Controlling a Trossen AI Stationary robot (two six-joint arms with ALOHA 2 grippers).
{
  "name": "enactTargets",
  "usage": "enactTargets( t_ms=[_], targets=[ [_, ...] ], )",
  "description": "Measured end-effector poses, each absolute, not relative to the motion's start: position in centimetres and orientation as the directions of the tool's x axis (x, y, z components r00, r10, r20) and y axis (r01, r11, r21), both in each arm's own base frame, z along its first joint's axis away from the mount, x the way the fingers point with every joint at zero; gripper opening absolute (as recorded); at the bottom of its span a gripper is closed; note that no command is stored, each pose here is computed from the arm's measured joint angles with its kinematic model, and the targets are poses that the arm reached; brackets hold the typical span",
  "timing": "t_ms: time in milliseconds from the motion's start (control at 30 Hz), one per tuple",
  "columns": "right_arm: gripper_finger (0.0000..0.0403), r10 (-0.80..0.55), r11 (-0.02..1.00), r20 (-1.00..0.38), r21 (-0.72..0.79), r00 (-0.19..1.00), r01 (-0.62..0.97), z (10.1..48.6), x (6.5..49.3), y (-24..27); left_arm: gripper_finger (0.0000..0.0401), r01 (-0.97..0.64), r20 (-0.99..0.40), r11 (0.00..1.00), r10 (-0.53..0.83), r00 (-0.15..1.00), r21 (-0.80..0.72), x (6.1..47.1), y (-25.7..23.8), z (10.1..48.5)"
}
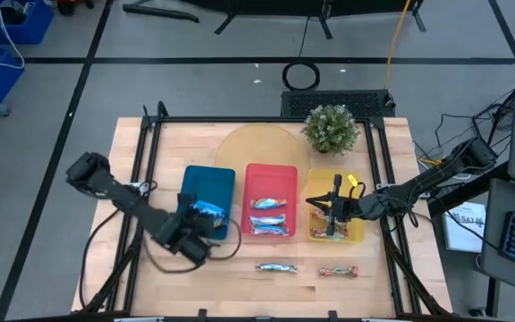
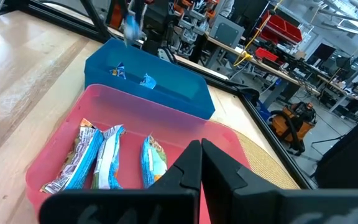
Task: Pick and place Granola Bars by type
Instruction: Put the blue granola bar into the blue bin, then put the yellow granola bar into the red bin
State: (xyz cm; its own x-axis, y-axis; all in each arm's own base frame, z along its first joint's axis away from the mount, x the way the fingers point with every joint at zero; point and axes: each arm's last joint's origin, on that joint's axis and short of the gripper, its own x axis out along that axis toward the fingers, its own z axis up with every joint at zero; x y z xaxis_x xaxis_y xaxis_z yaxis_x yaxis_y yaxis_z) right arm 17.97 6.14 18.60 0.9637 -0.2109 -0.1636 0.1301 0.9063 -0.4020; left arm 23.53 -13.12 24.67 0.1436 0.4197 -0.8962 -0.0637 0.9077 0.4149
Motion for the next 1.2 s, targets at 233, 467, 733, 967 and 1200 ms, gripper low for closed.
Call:
enactTargets(
  t_ms=[233,467,733,967,1200],
  targets=[
    [0.0,-0.211,0.906,-0.164,-0.404,0.964,0.13,18.6,18.0,6.1,0.0036,-0.018,-0.946,0.946,0.323,0.021,0.323,24.0,-9.6,19.3],
    [0.0,-0.211,0.903,-0.164,-0.411,0.964,0.128,18.6,18.0,6.1,0.0105,-0.068,-0.969,0.967,0.244,-0.031,0.246,24.3,-8.3,18.9],
    [0.0,-0.211,0.906,-0.164,-0.402,0.964,0.13,18.6,18.0,6.1,0.0152,-0.004,-0.954,0.967,0.25,0.164,0.253,24.2,-10.0,23.2],
    [0.0,-0.207,0.914,-0.147,-0.381,0.967,0.138,18.8,18.0,6.2,0.0065,0.185,-0.622,0.957,-0.007,0.783,0.223,21.4,-10.9,27.8],
    [0.0,-0.131,0.947,-0.078,-0.304,0.988,0.102,19.6,18.1,6.4,0.0009,0.069,-0.339,0.996,-0.046,0.94,0.055,19.6,-6.6,24.0]
  ],
)
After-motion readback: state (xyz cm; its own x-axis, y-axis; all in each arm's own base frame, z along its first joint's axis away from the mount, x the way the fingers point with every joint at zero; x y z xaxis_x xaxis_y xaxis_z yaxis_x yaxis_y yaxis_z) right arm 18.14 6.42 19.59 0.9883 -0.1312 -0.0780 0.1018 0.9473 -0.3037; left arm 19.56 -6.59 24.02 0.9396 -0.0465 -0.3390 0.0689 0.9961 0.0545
